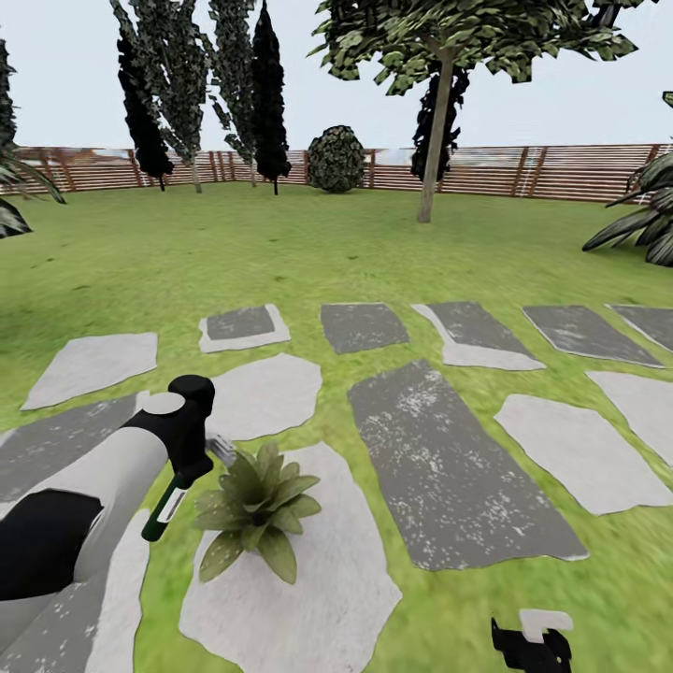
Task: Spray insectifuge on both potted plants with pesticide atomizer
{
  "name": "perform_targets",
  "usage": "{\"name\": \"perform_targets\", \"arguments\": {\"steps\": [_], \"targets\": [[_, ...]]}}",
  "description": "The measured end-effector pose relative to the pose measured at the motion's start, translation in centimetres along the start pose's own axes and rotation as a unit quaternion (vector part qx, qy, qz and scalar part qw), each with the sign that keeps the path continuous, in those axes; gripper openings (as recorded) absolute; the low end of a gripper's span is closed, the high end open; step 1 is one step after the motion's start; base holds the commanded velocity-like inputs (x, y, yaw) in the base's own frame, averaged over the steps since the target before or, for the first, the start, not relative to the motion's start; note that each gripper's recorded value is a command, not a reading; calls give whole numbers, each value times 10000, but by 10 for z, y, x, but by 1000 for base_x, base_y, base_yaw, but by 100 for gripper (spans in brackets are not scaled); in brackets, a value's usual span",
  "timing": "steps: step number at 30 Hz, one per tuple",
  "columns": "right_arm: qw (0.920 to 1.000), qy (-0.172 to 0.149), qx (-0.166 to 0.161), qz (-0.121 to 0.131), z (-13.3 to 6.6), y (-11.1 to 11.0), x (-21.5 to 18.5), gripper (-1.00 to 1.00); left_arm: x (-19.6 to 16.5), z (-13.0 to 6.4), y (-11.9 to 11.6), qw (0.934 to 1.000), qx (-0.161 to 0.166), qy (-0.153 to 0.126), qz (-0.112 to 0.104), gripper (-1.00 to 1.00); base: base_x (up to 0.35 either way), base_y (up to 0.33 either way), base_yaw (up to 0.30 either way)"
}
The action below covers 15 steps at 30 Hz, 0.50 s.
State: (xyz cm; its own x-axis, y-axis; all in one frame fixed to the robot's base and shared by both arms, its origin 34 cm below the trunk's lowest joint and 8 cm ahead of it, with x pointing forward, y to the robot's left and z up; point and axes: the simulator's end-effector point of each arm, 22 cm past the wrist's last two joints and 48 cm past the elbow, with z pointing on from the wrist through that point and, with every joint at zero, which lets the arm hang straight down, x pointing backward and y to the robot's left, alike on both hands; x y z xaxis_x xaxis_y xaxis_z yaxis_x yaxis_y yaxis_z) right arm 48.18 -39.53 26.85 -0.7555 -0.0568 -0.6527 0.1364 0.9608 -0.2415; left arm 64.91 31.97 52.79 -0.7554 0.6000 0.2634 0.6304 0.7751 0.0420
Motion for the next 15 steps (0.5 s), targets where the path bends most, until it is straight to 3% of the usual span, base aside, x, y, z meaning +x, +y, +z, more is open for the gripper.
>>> {"name": "perform_targets", "arguments": {"steps": [7, 12, 15], "targets": [[10000, 9, -1, -15, 0, -1, 1, 100, 5, 3, 3, 10000, -6, 39, -40, -100, 272, -147, 10], [10000, 2, -6, -10, 0, 0, 0, 100, 8, 8, 2, 10000, 12, 84, -39, -100, 54, -251, 2], [10000, 0, -20, -9, 0, 2, 0, 100, 12, 12, 4, 9999, 25, 123, -73, -100, 3, -270, 158]]}}
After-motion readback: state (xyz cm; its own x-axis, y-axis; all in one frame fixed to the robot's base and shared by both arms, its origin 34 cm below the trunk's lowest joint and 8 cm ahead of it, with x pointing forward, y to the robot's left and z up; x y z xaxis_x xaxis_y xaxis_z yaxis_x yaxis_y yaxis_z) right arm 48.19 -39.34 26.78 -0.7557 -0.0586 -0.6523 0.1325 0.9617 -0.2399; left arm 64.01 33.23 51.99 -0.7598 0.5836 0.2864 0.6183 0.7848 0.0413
